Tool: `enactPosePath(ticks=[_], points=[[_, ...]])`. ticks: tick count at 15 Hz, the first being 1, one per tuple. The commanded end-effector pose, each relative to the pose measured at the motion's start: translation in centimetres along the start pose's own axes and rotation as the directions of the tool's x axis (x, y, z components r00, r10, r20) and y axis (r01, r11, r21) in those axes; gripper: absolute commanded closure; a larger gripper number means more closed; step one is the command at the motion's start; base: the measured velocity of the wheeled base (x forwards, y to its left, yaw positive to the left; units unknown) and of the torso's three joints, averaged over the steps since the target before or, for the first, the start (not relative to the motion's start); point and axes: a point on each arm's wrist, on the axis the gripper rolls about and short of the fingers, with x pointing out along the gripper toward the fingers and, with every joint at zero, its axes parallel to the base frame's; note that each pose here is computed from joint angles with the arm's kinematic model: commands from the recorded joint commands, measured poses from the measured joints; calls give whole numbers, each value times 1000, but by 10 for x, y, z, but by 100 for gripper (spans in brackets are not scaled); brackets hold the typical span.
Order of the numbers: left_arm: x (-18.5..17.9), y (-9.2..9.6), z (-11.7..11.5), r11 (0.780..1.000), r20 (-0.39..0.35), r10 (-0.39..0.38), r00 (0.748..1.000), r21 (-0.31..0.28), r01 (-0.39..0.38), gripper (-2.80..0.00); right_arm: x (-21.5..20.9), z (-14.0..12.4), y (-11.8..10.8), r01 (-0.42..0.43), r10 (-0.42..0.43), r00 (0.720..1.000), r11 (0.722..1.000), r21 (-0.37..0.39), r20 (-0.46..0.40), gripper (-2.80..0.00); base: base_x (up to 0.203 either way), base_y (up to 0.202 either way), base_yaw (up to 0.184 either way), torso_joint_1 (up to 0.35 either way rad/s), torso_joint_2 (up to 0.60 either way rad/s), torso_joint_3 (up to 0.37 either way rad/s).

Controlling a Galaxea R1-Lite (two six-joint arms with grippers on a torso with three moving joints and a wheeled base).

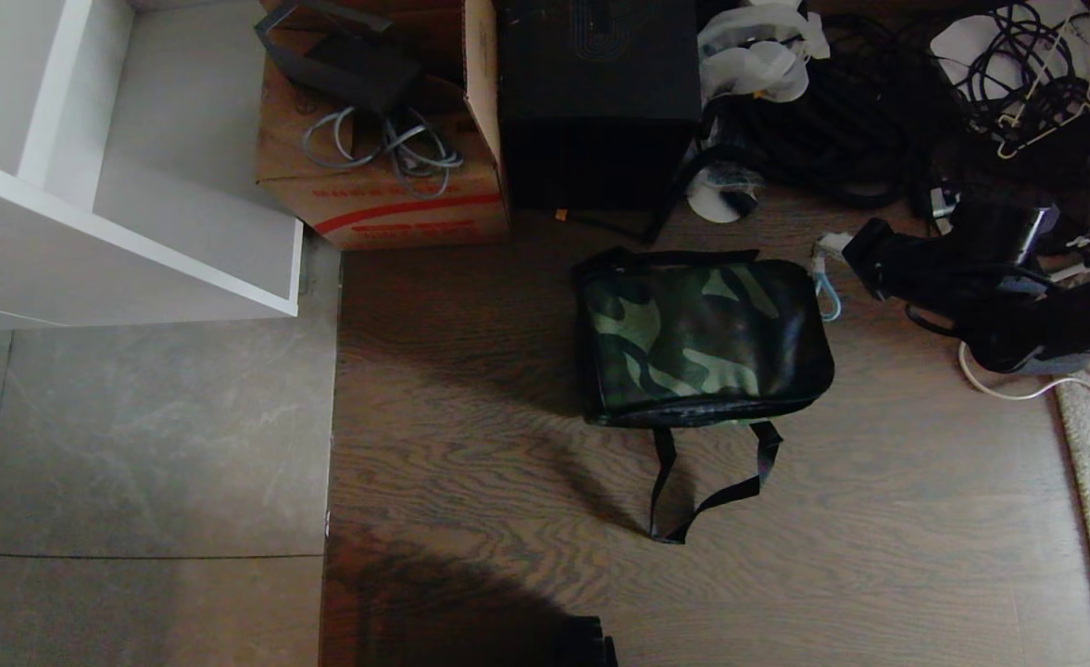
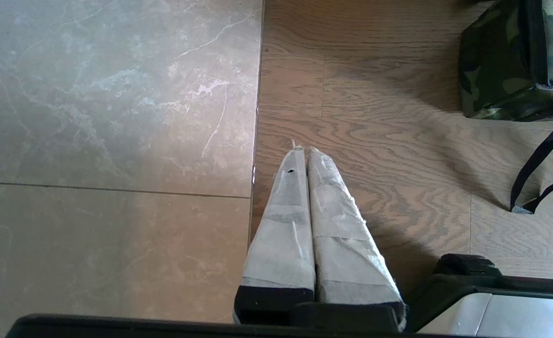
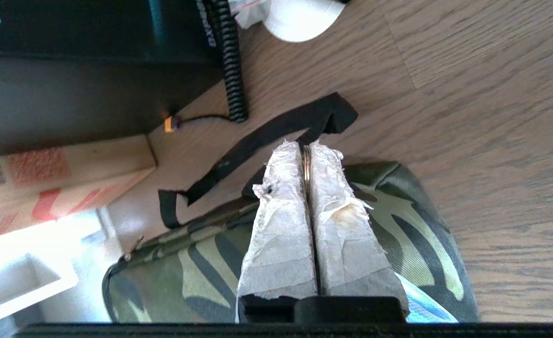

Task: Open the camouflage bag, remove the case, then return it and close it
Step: Open the top of the storage box

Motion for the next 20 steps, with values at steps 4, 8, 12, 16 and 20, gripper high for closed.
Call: enactPosePath(ticks=[4, 8, 12, 16, 20], points=[[1, 0, -2, 1000, -9, 1, 1000, 0, -1, 0, 4, -2, 6, 6, -6, 1000, 1000, 2, 22, 0, 0, 0, 0, 0, 0, 0], [1, 0, -2, 1000, -9, 0, 1000, 0, 0, 0, 6, -7, 8, 26, -26, 999, 1000, -1, 27, 0, 0, 0, 0, 0, 0, 0], [1, 0, -2, 1000, -8, 1, 1000, 0, -1, 0, 5, -10, -5, 58, -57, 998, 998, -28, 19, -280, 0, 0, 0, 0, 0, 0], [1, 0, -2, 1000, -8, 1, 1000, 0, -1, 0, -15, -15, -27, 137, -139, 990, 986, -91, -17, -280, 0, 0, 0, 0, 0, 0], [1, 0, -2, 1000, -8, 0, 1000, 0, 0, 0, -52, -24, -28, 110, -126, 980, 988, -109, -154, -280, 0, 0, 0, 0, 0, 0]])
